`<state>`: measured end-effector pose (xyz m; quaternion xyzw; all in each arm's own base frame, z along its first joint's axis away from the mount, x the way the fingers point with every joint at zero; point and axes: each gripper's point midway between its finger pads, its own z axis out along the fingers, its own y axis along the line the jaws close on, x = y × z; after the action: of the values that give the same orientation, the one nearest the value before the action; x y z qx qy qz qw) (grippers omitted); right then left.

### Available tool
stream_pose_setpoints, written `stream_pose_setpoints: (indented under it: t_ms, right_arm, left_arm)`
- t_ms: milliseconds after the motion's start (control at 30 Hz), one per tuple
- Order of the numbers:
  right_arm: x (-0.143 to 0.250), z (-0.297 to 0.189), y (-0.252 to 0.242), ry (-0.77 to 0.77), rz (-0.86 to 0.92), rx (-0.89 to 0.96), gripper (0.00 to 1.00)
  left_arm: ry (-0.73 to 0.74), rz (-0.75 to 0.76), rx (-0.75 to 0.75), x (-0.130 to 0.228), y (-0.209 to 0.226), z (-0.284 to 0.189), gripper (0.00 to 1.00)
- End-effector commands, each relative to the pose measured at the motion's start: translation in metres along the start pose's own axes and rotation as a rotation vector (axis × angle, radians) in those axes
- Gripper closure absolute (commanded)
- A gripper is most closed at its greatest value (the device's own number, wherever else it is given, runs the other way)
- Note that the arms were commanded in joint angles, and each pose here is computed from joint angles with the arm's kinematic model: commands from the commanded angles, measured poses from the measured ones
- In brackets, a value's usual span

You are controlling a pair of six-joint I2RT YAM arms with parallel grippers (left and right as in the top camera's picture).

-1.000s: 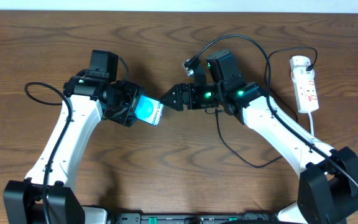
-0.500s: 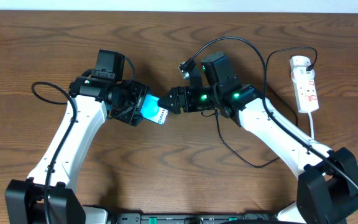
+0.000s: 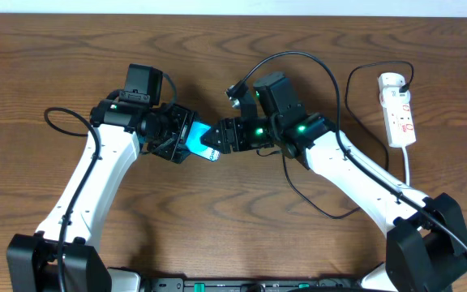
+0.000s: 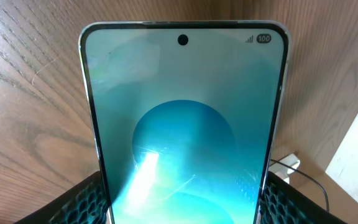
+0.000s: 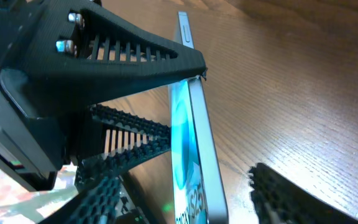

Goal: Plug charger to phone and switch on socket
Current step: 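Grasp the phone's bottom edge with the right gripper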

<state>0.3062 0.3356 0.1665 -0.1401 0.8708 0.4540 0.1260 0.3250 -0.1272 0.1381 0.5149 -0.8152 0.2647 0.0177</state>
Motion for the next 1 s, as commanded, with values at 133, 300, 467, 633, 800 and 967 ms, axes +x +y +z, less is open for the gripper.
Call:
stream_pose_setpoints:
  t_ms: [133,300,467,633,800,967]
  right_arm:
    - [-0.0030,0.0024,0.0030,-0.005,-0.001,0.003,0.50]
    - [-0.0029,0.0025,0.0031,-0.004,-0.002,0.003,0.50]
    - [-0.0032,0.0032,0.0017,-0.009,-0.002,0.015,0.51]
    - [-0.0009,0.0058,0.0037,-0.006,-0.009,0.020,0.52]
    - [0.0005,0.0083,0.0042,-0.008,-0.016,0.032,0.53]
    - [-0.0001,0.0082,0.0031,-0.012,-0.015,0.038,0.54]
  left_arm:
    - [0.037,0.009,0.024,0.0091,-0.0079,-0.0029,0.93]
    - [0.041,0.009,0.025,0.0097,-0.0080,-0.0029,0.93]
    - [0.045,0.009,0.026,0.0104,-0.0081,-0.0029,0.93]
    - [0.045,0.009,0.026,0.0105,-0.0083,-0.0030,0.93]
    - [0.045,0.003,0.029,0.0103,-0.0090,-0.0030,0.93]
    - [0.047,-0.016,0.029,0.0107,-0.0090,-0.0030,0.93]
